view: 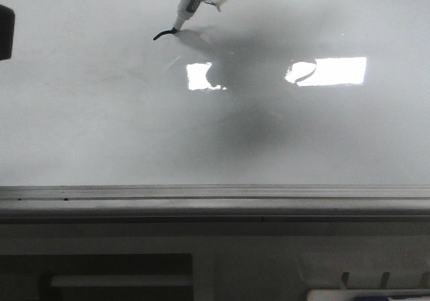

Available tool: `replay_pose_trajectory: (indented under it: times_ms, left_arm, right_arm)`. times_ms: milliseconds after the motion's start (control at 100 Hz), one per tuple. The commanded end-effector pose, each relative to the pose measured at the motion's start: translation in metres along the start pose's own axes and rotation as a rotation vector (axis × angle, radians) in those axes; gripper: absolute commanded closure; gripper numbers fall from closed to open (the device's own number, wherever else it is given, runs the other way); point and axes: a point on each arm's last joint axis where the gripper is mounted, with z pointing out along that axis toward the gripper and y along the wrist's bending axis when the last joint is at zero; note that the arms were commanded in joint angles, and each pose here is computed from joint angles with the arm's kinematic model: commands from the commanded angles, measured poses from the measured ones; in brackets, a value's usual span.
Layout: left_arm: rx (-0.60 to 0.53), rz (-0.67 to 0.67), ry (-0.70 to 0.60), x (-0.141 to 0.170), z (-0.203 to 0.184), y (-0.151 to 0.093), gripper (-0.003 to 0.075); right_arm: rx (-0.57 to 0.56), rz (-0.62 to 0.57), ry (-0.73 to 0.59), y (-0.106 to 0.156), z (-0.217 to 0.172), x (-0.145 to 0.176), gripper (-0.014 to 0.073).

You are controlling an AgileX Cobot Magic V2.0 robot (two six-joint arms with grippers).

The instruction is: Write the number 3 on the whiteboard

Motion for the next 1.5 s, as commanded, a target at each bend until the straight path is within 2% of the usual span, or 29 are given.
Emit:
replay_pose_trajectory:
  times_ms: [0, 190, 440, 810, 980, 1210, 1370, 1490]
  left_arm:
    - [-0.011, -0.018, -0.086, -0.013, -0.001, 0.003, 0.03]
    - [-0.011, -0.018, -0.086, -0.013, -0.001, 0.003, 0.03]
    - [-0.011, -0.018, -0.086, -0.013, -0.001, 0.003, 0.03]
    - [-0.011, -0.018, -0.084, -0.013, -0.001, 0.003, 0.03]
    - [-0.011, -0.018, -0.084, -0.013, -0.001, 0.003, 0.03]
    - [-0.011, -0.018, -0.084, -0.013, -0.001, 0.003, 0.03]
    - [-0.011, -0.018, -0.071, -0.012, -0.001, 0.003, 0.03]
    - [-0.011, -0.007, -0.068, -0.012, -0.001, 0.003, 0.03]
  right_arm:
    - [0.073, -0.043, 0.013, -0.012, -0.011, -0.001, 0.0656]
    - [0.02, -0.027, 0.082, 0.0, -0.001, 0.014, 0.0656]
    - [-0.034, -0.051, 0.086, 0.017, 0.012, 0.015, 0.0656]
    - [-0.024, -0.042, 0.122, 0.015, 0.002, 0.019, 0.0656]
    - [-0.078, 0.001, 0.166, 0.022, 0.0, 0.024, 0.0656]
    - [-0.159, -0.063, 0.121, 0.054, 0.023, 0.02, 0.0656]
    - [-0.167, -0.055, 0.07, 0.058, 0.033, 0.013, 0.0656]
    - [-0.17, -0.045, 0.044, 0.056, 0.022, 0.01, 0.0656]
